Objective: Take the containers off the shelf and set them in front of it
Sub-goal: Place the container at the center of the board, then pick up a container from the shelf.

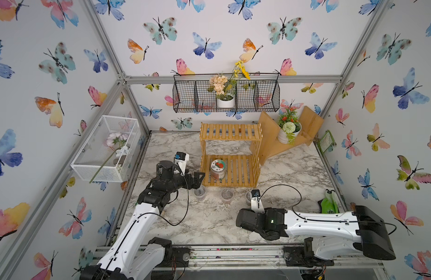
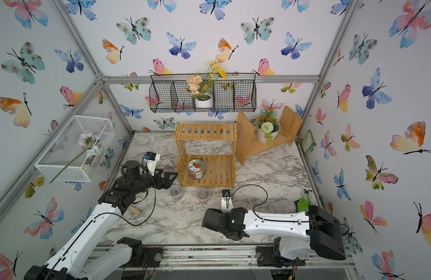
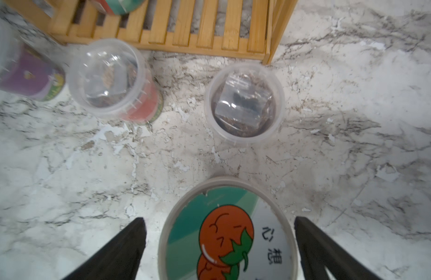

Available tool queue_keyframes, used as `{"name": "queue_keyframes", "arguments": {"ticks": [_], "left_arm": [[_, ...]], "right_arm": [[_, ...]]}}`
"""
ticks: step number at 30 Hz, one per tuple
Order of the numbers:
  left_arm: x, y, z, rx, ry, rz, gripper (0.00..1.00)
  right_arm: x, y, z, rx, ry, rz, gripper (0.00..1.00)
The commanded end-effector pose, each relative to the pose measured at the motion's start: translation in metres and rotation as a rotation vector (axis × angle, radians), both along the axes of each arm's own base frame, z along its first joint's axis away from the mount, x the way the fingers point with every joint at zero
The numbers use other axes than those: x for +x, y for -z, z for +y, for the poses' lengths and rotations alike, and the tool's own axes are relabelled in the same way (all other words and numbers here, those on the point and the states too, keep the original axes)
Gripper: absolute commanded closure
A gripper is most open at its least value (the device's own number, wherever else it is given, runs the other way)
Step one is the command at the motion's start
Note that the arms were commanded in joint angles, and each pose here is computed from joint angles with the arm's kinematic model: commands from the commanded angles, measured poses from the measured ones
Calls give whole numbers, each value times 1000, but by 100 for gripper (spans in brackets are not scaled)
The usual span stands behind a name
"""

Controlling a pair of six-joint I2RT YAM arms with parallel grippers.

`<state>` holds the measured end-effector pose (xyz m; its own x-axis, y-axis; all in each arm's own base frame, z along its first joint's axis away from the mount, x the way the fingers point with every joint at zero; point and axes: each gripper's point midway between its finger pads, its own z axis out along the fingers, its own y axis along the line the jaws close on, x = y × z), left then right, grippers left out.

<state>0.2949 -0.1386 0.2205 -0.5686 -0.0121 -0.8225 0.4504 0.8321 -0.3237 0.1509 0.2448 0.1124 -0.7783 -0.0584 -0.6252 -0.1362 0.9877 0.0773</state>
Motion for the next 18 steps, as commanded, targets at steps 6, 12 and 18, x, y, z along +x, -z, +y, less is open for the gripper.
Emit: {"name": "queue_keyframes", "arguments": {"ticks": [6,12,18], "left_arm": [[-5,-34,-27,62,59,-69,1],[2,-46,-44,128,40,-72,1],[15,-43,-67,195,2,-20,1]], "right_arm": [[22,-44,-18,36,11,-32,2],[53,-60,-29,122,-24,3,2],[77,-69,-41,159,-58,35,2]]}}
